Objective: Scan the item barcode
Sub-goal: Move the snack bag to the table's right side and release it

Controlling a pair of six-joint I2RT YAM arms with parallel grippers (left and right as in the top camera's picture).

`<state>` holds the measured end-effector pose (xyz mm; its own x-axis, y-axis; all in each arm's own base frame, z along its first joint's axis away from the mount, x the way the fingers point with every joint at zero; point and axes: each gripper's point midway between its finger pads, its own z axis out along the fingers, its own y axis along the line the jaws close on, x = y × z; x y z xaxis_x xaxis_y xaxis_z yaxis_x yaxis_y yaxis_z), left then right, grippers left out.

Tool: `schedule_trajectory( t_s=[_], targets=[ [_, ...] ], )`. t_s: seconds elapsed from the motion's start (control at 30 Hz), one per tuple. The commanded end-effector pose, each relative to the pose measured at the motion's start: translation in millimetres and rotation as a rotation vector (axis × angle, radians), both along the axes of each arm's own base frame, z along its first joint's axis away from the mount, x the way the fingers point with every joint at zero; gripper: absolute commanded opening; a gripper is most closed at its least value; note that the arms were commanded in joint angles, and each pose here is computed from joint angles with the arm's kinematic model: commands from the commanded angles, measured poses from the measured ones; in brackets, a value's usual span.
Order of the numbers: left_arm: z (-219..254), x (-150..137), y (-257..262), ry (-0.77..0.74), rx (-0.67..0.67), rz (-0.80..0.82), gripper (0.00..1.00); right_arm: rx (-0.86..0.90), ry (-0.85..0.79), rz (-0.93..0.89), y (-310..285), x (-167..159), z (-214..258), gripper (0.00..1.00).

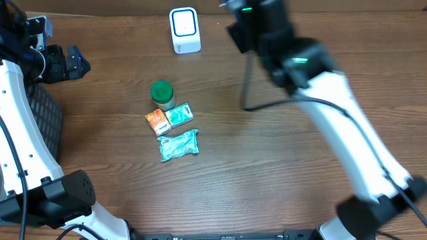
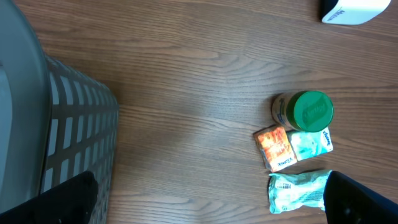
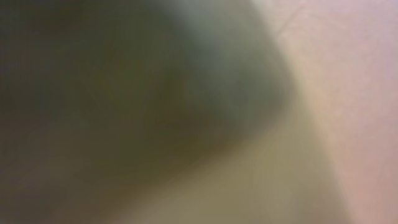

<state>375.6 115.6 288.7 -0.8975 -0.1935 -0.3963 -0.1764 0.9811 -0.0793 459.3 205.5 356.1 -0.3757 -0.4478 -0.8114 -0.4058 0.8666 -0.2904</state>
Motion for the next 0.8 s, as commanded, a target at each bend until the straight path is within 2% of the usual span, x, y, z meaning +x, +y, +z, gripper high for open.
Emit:
schedule_trajectory(
  t_s=[0.0,0.13,0.3,0.43,0.47,0.7,0.77],
  targets=[
    [11.1,-0.5,-0.4,-0.032,0.023,-0.018,1.0,0.43,0.321,0.107,-19.1,-45.2,1.4,0.04],
    [11.1,-0.5,-0.4,-0.032,0.023,-0.018,0.99,0.587,0.553,0.042,-78.0,-61.8,-24.1,0.04],
    [11.1,-0.4,-0.5,-0.032,0.023,-0.018,1.0,0.632,0.725,-0.054,-137.3,-69.4,-69.2,0.04],
    [11.1,-0.5,-0.4,-0.032,0.023,-0.018,1.0,0.62,0.855,-0.083,-170.6,-77.5,-121.5,0.04],
    [11.1,-0.4,-0.5,-0.032,0.023,-0.018,1.0,0.635,0.903,-0.102,-183.5,-78.5,-150.5,0.04],
    [11.1,-0.4,-0.5,-0.032,0.023,-0.018,1.0,0.7,0.938,-0.183,-213.2,-76.1,-208.1,0.04],
    [11.0,-0.4,-0.3,-0.032,0.023,-0.018,0.99,0.767,0.945,-0.193,-221.4,-76.2,-220.1,0.04]
  ],
)
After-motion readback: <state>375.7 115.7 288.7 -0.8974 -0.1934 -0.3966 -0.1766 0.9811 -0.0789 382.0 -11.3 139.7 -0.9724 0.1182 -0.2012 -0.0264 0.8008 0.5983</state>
